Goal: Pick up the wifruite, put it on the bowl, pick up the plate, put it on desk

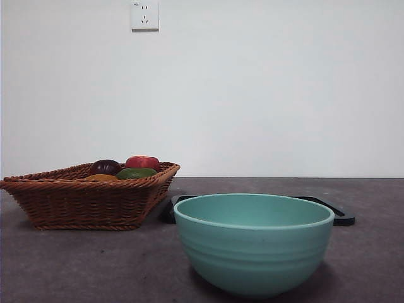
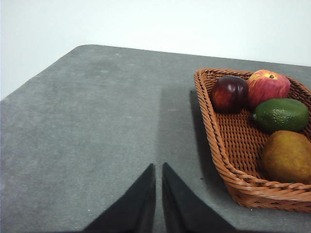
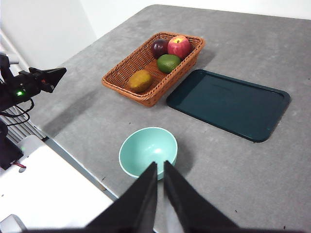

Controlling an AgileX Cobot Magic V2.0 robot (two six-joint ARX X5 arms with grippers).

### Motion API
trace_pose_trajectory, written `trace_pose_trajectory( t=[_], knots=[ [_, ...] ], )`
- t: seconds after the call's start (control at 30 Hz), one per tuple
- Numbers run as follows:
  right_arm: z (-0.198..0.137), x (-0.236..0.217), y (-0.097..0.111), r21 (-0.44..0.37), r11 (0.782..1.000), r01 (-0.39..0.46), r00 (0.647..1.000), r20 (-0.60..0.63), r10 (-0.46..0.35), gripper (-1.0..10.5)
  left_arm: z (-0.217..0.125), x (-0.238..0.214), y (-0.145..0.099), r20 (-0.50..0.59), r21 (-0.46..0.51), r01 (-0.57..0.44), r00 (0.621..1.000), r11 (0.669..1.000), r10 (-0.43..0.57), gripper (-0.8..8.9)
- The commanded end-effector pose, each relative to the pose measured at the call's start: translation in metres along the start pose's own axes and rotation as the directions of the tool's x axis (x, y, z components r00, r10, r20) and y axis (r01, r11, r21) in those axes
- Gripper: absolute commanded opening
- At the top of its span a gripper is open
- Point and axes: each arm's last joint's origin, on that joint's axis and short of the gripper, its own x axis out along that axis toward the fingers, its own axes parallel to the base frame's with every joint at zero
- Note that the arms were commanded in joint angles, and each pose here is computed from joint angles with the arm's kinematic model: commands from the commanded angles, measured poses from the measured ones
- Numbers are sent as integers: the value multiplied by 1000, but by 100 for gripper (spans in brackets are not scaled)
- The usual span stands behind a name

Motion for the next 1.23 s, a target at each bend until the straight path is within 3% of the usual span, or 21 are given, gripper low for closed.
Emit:
trace_pose_trajectory(
  t=[0.03, 0.37, 0.5, 0.57, 0.67, 0.8, 0.97, 1.07, 1.23],
  knots=[
    [3, -5, 1, -14, 1000, -15, 1000, 25, 15, 16, -7, 2, 1, -23, 17, -7, 1000, 1000, 8, 20],
    [3, -2, 1, -6, 1000, 2, 1000, 31, -2, 16, -7, 2, 1, -23, 17, -7, 1000, 1000, 8, 20],
    [1, 14, 2, 52, 990, 134, 988, 66, -137, 16, -7, 2, 1, -23, 17, -7, 1000, 1000, 8, 20],
    [-3, 25, -1, 72, 972, 224, 970, 81, -230, 16, -7, 2, 1, -23, 17, -7, 1000, 1000, 8, 20],
    [-7, 50, -14, 28, 923, 384, 906, 179, -383, 16, -7, 2, 1, -23, 17, -7, 1000, 1000, 8, 20],
    [-24, 90, -40, 18, 870, 492, 825, 309, -473, 16, -7, 2, 1, -23, 17, -7, 1000, 1000, 8, 20],
    [-62, 130, -76, 62, 804, 591, 735, 371, -568, 16, -7, 2, 1, -23, 17, -7, 1000, 1000, 8, 20],
    [-86, 144, -90, 78, 777, 624, 705, 371, -604, 16, -7, 2, 1, -23, 17, -7, 1000, 1000, 8, 20],
    [-120, 158, -105, 80, 743, 664, 689, 320, -650, 16, -7, 2, 1, -23, 17, -7, 1000, 1000, 8, 20]
  ],
)
